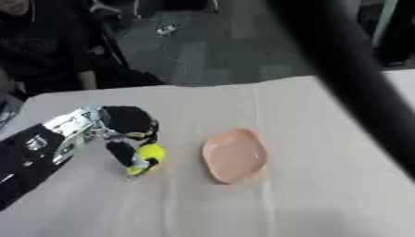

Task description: Pick up objects on the table and place them in the box.

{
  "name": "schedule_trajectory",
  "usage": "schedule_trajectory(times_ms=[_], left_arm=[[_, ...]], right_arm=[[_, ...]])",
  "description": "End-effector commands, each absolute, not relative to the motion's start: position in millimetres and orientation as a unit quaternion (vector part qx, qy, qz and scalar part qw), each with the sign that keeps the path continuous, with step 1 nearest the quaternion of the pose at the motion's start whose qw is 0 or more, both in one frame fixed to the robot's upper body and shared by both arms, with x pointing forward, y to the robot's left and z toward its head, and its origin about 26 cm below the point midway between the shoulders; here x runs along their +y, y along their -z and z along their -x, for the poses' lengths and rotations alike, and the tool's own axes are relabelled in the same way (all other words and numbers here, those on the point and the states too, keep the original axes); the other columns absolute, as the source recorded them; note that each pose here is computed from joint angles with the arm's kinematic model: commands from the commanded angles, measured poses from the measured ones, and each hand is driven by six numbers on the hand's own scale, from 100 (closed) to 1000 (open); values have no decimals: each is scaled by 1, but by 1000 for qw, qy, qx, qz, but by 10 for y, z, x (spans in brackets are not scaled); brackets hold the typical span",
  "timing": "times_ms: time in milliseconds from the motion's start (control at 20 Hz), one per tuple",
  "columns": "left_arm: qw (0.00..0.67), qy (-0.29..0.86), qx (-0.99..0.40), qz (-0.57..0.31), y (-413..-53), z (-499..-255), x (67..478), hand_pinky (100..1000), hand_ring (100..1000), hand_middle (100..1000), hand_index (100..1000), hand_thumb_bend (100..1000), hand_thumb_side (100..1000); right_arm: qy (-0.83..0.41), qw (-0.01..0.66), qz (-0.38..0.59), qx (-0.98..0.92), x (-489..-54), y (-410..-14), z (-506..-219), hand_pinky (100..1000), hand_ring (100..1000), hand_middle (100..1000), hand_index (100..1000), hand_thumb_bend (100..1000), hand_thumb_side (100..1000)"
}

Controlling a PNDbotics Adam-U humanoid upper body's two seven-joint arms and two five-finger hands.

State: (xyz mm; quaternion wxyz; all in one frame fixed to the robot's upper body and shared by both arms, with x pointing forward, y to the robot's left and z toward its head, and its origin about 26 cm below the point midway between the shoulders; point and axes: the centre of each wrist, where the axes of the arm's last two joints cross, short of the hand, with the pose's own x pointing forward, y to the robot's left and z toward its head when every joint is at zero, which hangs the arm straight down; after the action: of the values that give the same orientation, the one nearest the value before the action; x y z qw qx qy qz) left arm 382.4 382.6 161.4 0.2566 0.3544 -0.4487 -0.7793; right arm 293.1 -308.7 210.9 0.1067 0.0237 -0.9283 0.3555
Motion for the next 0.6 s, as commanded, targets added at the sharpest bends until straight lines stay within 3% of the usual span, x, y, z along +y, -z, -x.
schedule_trajectory(times_ms=[50, 600], left_arm=[[258, 779, -436, -371, -1799, -3801, 3928, 100, 100, 198, 387, 125, 798], [238, 774, -441, -386, -2129, -3767, 3868, 100, 100, 191, 373, 110, 784]], right_arm=[[-414, 49, -13, -909, -3124, -2182, -2903, 223, 384, 385, 502, 100, 1000], [-422, 62, -5, -905, -3136, -2108, -2882, 222, 385, 386, 502, 100, 1000]])
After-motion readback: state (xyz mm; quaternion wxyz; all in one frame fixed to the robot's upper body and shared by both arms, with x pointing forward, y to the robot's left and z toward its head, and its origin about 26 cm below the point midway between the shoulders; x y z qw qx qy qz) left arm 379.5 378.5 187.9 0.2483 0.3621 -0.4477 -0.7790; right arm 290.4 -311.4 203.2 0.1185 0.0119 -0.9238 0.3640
